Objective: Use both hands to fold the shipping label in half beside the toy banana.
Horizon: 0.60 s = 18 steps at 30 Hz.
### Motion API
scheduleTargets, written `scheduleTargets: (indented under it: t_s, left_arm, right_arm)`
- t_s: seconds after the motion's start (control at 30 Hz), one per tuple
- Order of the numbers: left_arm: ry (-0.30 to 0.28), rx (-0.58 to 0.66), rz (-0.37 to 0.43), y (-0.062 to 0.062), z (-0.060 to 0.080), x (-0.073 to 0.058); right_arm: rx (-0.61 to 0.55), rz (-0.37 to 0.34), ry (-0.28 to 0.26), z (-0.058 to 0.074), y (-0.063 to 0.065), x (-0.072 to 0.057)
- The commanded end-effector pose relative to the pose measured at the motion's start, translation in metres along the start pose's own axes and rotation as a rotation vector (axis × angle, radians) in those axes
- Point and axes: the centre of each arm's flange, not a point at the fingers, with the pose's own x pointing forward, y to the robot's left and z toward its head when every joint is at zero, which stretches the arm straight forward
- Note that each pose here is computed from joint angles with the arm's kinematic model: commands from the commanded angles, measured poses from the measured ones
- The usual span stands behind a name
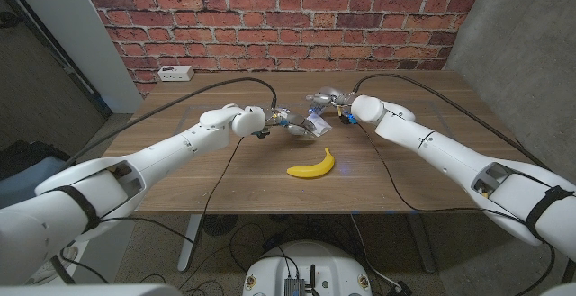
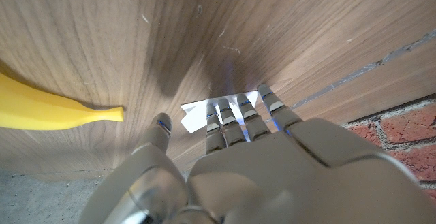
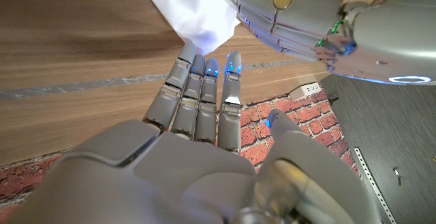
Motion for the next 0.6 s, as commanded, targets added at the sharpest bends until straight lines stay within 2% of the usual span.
scheduleTargets:
  t_s: [0.03,0.23,0.6]
  left_arm:
    - [0.001,-0.007,-0.004,-0.0023,-0.0025,0.0019]
    - [0.001,-0.009,-0.008,-0.0025,-0.0039,0.0022]
    - [0.001,-0.009,-0.01,-0.0018,-0.0054,0.0035]
  right_arm:
    - [-0.019,0.064,0.055,-0.0086,0.0047,0.0119]
    - [-0.018,0.09,0.083,-0.0155,0.008,0.0166]
    - [-0.045,0.095,0.085,-0.0131,0.0087,0.0163]
